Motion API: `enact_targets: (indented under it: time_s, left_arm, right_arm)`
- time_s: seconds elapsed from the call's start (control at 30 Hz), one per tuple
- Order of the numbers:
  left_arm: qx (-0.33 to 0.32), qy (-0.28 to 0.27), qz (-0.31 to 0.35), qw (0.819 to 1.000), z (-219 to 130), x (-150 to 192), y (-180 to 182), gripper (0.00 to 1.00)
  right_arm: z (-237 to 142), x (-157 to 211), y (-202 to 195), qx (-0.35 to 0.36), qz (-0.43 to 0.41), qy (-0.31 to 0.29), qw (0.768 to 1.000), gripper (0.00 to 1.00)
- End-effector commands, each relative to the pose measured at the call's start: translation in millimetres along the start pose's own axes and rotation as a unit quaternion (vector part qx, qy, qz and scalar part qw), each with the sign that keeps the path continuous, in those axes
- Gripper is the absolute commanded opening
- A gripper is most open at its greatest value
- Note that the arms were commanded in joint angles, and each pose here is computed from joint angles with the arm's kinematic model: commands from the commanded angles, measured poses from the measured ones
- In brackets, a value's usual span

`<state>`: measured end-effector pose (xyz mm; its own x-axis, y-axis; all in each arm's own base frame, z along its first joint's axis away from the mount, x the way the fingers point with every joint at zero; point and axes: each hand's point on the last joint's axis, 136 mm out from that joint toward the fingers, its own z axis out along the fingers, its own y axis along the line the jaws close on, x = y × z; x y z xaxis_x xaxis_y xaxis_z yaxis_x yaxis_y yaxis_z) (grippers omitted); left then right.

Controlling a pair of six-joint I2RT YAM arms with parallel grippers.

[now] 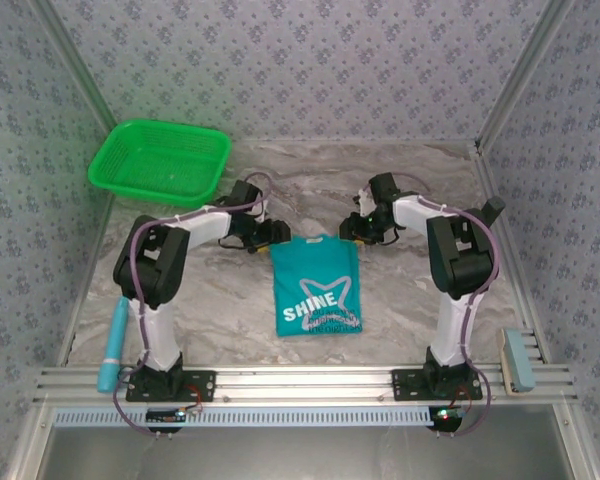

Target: Fold the inside-out t-shirt

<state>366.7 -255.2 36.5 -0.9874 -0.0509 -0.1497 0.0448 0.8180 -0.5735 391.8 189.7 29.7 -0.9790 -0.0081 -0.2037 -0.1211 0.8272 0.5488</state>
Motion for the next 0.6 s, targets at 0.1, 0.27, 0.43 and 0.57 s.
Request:
enact_targets:
  time_s: [0.1, 0.27, 0.43, 0.57]
  left_arm:
    - [0.059, 0.042, 0.066, 0.995, 24.7, 8.6, -27.3, 0.29]
    - [0.075, 0.019, 0.120, 0.990, 7.4, -1.1, -38.4, 0.09]
    - [0.114, -0.080, 0.199, 0.970, -49.6, -33.4, -63.4, 0.00]
    - [0.135, -0.141, 0.264, 0.944, -107.8, -62.6, -98.9, 0.00]
  right_arm:
    - [6.0, 0.6, 10.1, -0.042, 0.002, 0.013, 0.999, 0.05]
    - [-5.6, -8.2, 20.3, -0.073, -0.013, -0.004, 0.997, 0.00]
    - [-45.0, -41.4, 61.2, -0.140, -0.081, -0.089, 0.983, 0.00]
    - [-96.3, -83.5, 108.0, -0.170, -0.155, -0.168, 0.959, 0.00]
